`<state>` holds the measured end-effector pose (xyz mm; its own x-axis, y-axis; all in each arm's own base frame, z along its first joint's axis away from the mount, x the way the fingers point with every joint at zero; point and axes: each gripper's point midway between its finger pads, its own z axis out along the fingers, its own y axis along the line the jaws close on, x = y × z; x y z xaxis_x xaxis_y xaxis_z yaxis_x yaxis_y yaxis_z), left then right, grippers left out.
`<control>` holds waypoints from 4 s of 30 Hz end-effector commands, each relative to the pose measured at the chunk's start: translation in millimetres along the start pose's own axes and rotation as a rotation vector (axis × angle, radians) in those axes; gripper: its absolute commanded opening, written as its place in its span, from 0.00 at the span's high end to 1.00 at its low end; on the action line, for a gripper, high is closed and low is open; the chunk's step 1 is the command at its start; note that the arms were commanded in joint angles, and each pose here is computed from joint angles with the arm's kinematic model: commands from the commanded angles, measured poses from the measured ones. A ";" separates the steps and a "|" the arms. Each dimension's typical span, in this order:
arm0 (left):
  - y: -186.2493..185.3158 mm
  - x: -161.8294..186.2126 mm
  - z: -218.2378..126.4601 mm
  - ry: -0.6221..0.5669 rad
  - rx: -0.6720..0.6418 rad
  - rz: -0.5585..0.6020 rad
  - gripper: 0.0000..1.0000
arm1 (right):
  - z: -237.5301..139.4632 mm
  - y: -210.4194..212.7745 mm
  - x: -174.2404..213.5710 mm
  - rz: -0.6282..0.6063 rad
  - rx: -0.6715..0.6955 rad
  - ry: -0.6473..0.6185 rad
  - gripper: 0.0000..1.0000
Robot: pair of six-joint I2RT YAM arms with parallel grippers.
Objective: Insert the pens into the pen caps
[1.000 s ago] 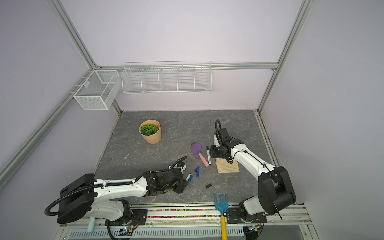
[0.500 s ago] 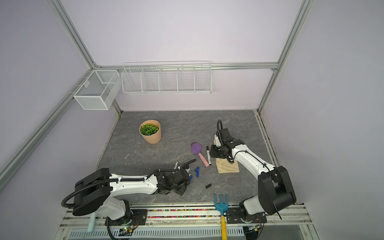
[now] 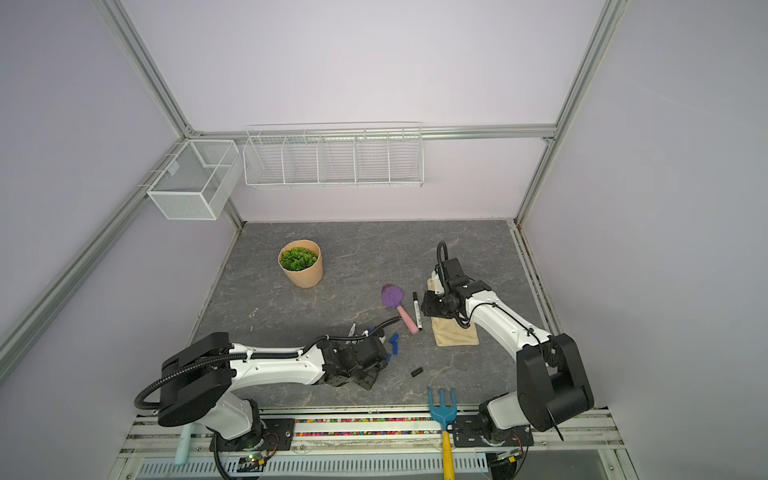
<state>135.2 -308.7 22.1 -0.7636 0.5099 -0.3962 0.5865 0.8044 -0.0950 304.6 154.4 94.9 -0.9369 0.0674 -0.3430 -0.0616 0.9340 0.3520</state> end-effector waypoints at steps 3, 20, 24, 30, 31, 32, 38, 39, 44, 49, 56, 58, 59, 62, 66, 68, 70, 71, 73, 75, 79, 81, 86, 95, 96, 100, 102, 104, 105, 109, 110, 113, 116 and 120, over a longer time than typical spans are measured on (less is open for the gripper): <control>2.3 -2.9 -3.1 0.001 -0.035 0.042 1.00 | -10.5 8.1 -2.8 -0.007 -0.046 -0.024 0.57; 12.8 -120.8 -123.7 -0.719 0.169 -0.195 1.00 | -53.2 148.6 60.3 -0.474 -0.517 0.057 0.52; 18.3 -117.7 -124.6 -0.719 0.156 -0.208 1.00 | -67.3 162.7 57.1 -0.496 -0.588 0.037 0.52; 15.1 -113.9 -123.3 -0.723 0.195 -0.215 1.00 | -75.4 176.4 45.9 -0.488 -0.628 0.010 0.52; 13.8 -114.3 -123.5 -0.722 0.202 -0.213 1.00 | -74.3 178.1 43.2 -0.483 -0.629 0.006 0.52; 12.3 -113.6 -122.8 -0.718 0.208 -0.209 1.00 | -72.3 179.8 40.8 -0.478 -0.631 0.006 0.53; 7.1 -115.7 -125.9 -0.730 0.242 -0.203 1.00 | -57.2 187.0 36.5 -0.456 -0.645 0.047 0.58; 6.5 -116.4 -127.2 -0.734 0.245 -0.202 1.00 | -55.4 187.0 36.4 -0.454 -0.643 0.052 0.59; 9.8 -116.5 -128.3 -0.747 0.233 -0.208 1.00 | -55.0 187.3 37.2 -0.454 -0.651 0.055 0.80; 12.0 -110.0 -117.9 -0.721 0.220 -0.208 0.80 | -61.8 187.6 38.4 -0.458 -0.666 0.048 0.87; 10.9 -101.1 -108.4 -0.691 0.234 -0.204 0.60 | -65.7 187.2 38.4 -0.445 -0.685 0.052 0.89; 8.2 -102.0 -109.8 -0.695 0.247 -0.191 0.61 | -65.4 187.9 39.5 -0.445 -0.692 0.059 0.89; 7.1 -102.6 -109.8 -0.695 0.251 -0.186 0.61 | -65.1 188.1 39.5 -0.445 -0.694 0.061 0.89; 1.9 -105.9 -111.1 -0.697 0.264 -0.169 0.62 | -64.6 188.2 40.1 -0.446 -0.696 0.065 0.89; -2.8 -113.1 -113.9 -0.709 0.266 -0.147 0.67 | -64.0 187.6 41.6 -0.448 -0.696 0.073 0.89; -4.3 -117.4 -115.7 -0.716 0.264 -0.138 0.68 | -63.4 186.7 42.4 -0.449 -0.693 0.077 0.89; -4.6 -120.7 -116.4 -0.721 0.260 -0.134 0.69 | -63.8 186.5 42.7 -0.450 -0.693 0.078 0.89; -5.0 -122.6 -117.3 -0.726 0.259 -0.132 0.69 | -64.2 186.6 42.9 -0.450 -0.693 0.078 0.89; -5.1 -126.1 -119.4 -0.738 0.263 -0.135 0.71 | -63.7 186.4 43.8 -0.450 -0.692 0.082 0.89; -4.3 -128.9 -120.8 -0.747 0.264 -0.139 0.78 | -63.8 186.2 43.5 -0.450 -0.691 0.080 0.89; -2.4 -129.3 -120.2 -0.742 0.259 -0.141 0.95 | -64.7 185.2 43.3 -0.446 -0.693 0.079 0.89; 0.5 -127.1 -118.6 -0.737 0.250 -0.151 1.00 | -65.2 182.8 42.9 -0.439 -0.689 0.078 0.88; 20.6 -112.7 -116.4 -0.716 0.179 -0.194 1.00 | -64.2 159.9 50.2 -0.414 -0.603 0.091 0.85; 60.5 -75.1 -104.3 -0.632 0.006 -0.196 1.00 | -53.1 61.4 109.5 -0.316 -0.134 0.283 0.45; 61.5 -74.8 -105.0 -0.638 0.006 -0.203 1.00 | -53.1 55.6 121.0 -0.301 -0.116 0.324 0.45; 61.2 -77.3 -106.8 -0.663 0.018 -0.216 1.00 | -54.1 32.5 154.3 -0.252 -0.030 0.451 0.43; 59.2 -78.6 -105.8 -0.665 0.028 -0.218 1.00 | -52.6 24.9 165.0 -0.231 0.001 0.500 0.40; 56.7 -78.9 -104.4 -0.661 0.038 -0.215 1.00 | -49.1 24.0 174.8 -0.234 0.017 0.556 0.38; 54.9 -79.4 -104.2 -0.660 0.046 -0.213 1.00 | -45.7 23.9 179.9 -0.230 0.024 0.590 0.37; 51.6 -77.7 -101.9 -0.650 0.069 -0.219 1.00 | -25.5 14.9 200.8 -0.207 0.058 0.691 0.39; 51.0 -77.1 -102.0 -0.648 0.075 -0.221 1.00 | -21.4 14.6 201.9 -0.205 0.059 0.699 0.40; 51.1 -73.9 -102.9 -0.644 0.087 -0.229 1.00 | -8.7 15.9 202.5 -0.199 0.055 0.714 0.40; 54.2 -69.7 -105.1 -0.645 0.089 -0.240 1.00 | 3.3 23.8 198.3 -0.199 0.020 0.702 0.42; 60.5 -64.2 -108.5 -0.655 0.080 -0.246 1.00 | 15.6 33.3 196.6 -0.205 -0.022 0.719 0.44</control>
<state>191.0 -266.5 139.7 -0.5674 0.0324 -0.8228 0.4733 0.8305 -0.2937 118.1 188.4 28.3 -0.9036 -0.3382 0.2630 -0.2535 0.9170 0.3080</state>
